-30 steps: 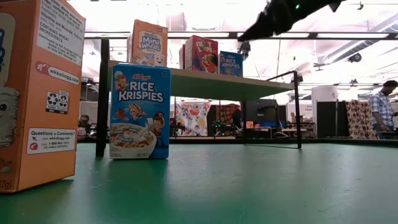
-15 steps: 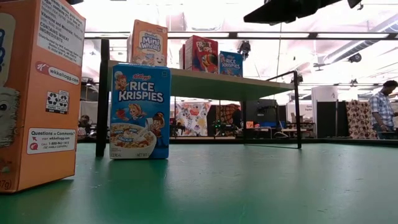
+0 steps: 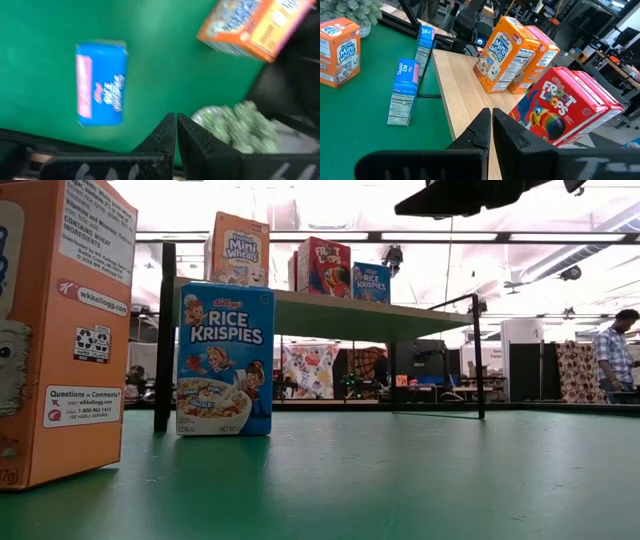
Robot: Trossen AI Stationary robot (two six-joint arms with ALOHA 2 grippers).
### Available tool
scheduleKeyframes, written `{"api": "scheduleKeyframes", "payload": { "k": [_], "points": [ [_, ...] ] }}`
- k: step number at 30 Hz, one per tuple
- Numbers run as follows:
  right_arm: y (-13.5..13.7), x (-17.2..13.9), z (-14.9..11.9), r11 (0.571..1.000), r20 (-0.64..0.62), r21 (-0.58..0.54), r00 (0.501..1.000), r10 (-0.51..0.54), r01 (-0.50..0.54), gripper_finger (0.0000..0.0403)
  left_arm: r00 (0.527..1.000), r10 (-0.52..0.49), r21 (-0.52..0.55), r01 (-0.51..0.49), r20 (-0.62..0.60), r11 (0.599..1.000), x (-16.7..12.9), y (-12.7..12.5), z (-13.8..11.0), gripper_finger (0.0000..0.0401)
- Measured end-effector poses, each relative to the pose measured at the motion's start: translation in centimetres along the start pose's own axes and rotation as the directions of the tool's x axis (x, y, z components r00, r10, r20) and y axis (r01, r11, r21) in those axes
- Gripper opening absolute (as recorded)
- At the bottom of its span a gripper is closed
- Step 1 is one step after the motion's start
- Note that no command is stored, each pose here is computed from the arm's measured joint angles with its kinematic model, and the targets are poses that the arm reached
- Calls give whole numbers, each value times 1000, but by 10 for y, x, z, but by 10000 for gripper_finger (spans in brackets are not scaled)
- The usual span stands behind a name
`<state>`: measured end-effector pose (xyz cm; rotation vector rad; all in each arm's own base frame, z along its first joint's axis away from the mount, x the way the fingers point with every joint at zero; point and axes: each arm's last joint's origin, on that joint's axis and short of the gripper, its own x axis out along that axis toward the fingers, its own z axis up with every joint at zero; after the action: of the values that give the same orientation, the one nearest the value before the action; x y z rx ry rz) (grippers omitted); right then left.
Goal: Stack cereal on shelf
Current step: Put the left blue cereal box on the shelf aligned with the other blue cereal box
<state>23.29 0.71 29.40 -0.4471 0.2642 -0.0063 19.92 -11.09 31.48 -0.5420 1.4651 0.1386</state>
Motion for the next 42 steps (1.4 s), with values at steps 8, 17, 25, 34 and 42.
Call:
{"api": "scheduleKeyframes", "payload": {
  "k": [8, 17, 25, 34, 42],
  "points": [
    [1, 0, -1, 1000, -5, 24, 1000, 4, -4, 9, 991, 133, 84, -134, 9, 987, 9, 0, -2, 40],
    [2, 1, -4, 1000, -12, 28, 1000, 8, -8, 9, 961, 267, 112, -274, 74, 955, 16, 2, -1, 183],
    [2, 1, -4, 1000, -12, 26, 1000, 10, -10, 9, 951, 288, 110, -300, 109, 948, 28, 10, -4, 246],
    [2, 1, -4, 1000, -14, 28, 1000, 10, -10, 9, 944, 315, 104, -325, 100, 940, 58, 24, -8, 249],
    [2, 1, -4, 1000, -14, 29, 1000, 10, -10, 9, 950, 289, 121, -303, 118, 945, 64, 23, -7, 235]
  ]
}}
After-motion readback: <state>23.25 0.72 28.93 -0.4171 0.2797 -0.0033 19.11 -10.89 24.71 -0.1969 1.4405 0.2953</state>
